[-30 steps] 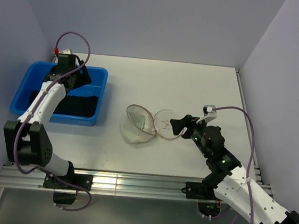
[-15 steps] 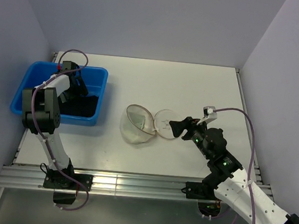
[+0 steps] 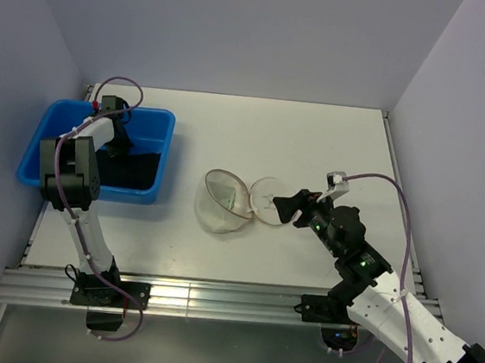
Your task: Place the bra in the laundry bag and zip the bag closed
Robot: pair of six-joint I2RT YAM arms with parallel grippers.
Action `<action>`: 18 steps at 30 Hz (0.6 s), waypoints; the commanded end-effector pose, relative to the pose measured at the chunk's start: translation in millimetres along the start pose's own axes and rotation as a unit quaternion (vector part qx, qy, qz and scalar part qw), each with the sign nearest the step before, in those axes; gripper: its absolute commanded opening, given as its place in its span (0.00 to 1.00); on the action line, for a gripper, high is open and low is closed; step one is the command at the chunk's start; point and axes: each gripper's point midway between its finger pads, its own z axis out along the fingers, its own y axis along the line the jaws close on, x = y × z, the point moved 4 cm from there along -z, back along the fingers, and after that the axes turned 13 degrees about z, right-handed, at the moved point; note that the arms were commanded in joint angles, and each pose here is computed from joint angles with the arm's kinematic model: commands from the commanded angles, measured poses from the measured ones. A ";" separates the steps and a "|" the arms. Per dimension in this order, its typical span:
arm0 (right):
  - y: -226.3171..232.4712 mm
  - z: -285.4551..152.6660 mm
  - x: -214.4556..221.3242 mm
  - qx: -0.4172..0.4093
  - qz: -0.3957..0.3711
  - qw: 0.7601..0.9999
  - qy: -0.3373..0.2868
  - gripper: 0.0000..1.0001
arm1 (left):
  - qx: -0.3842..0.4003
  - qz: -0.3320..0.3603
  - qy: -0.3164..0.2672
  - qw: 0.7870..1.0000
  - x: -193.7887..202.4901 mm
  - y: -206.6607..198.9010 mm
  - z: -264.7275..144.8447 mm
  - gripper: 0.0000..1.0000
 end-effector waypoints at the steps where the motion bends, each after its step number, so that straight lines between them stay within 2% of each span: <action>1: 7.4 -2.2 -15.7 -0.014 -0.004 0.999 -0.037 0.76 | -0.007 -0.001 -0.009 1.000 -5.8 1.0 4.1 0.00; 3: 7.4 -2.6 -15.5 -0.015 -0.005 0.999 -0.037 0.75 | -0.002 -0.010 -0.026 1.000 -12.4 1.4 -4.6 0.00; 6: 4.9 -1.7 -12.4 -0.012 -0.004 0.999 -0.032 0.75 | 0.024 -0.028 -0.076 0.996 -31.5 1.0 -39.5 0.00; 7: 5.2 -0.8 -13.0 -0.013 -0.002 0.999 -0.035 0.75 | 0.036 -0.042 -0.115 0.992 -46.2 1.5 -64.4 0.00; 9: 6.8 1.9 -13.5 -0.016 -0.001 0.999 -0.037 0.75 | 0.043 -0.058 -0.146 0.987 -49.7 4.8 -85.9 0.00; 10: 7.8 2.0 -12.1 -0.019 -0.002 0.999 -0.031 0.75 | 0.058 -0.078 -0.200 0.975 -65.5 7.9 -117.0 0.00; 12: 7.4 2.7 -11.1 -0.019 -0.001 0.999 -0.030 0.75 | 0.075 -0.088 -0.228 0.967 -63.0 9.0 -135.3 0.00; 13: 5.5 3.1 -12.0 -0.015 0.001 0.999 -0.036 0.74 | 0.088 -0.096 -0.257 0.957 -69.2 10.1 -156.8 0.00; 18: 5.3 4.2 -10.9 -0.014 0.001 0.999 -0.033 0.74 | 0.111 -0.110 -0.309 0.938 -68.2 14.3 -201.3 0.00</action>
